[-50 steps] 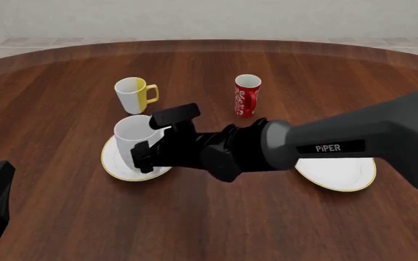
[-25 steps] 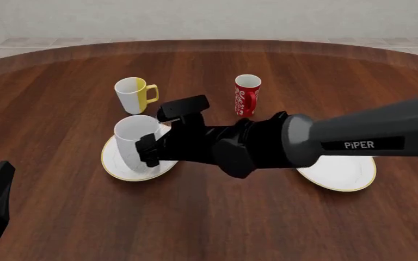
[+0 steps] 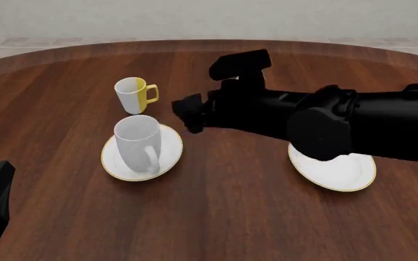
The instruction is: Put the white mug on the left plate.
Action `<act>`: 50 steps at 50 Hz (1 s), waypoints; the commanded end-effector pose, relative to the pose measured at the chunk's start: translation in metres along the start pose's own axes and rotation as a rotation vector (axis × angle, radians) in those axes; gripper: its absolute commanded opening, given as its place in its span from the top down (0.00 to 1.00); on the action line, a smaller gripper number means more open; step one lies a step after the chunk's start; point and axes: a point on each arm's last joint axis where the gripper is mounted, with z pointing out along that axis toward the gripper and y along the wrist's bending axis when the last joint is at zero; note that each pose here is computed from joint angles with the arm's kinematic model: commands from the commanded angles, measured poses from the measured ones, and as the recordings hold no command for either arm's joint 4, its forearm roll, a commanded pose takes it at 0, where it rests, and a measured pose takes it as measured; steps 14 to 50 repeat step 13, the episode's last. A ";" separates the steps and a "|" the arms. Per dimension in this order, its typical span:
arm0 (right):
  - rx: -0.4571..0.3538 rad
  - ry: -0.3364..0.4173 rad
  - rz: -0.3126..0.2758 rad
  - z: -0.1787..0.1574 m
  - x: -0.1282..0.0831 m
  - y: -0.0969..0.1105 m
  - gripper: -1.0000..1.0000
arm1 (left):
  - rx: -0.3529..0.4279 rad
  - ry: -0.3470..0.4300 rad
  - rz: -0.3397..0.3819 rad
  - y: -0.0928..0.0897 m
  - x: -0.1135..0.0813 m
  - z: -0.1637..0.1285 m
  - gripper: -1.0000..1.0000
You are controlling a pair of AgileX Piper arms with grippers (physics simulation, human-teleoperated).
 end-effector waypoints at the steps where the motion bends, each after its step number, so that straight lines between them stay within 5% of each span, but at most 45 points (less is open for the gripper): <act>1: 0.047 -0.106 -0.036 -0.069 -0.021 -0.015 0.00 | 0.000 0.000 0.000 0.000 0.000 0.000 0.00; 13: 0.149 -0.213 -0.031 -0.154 -0.018 -0.035 0.00 | 0.000 0.000 0.000 0.000 0.000 0.000 0.00; 50: 0.149 -0.213 -0.031 -0.154 -0.018 -0.035 0.00 | 0.000 0.000 0.000 0.000 0.000 0.000 0.00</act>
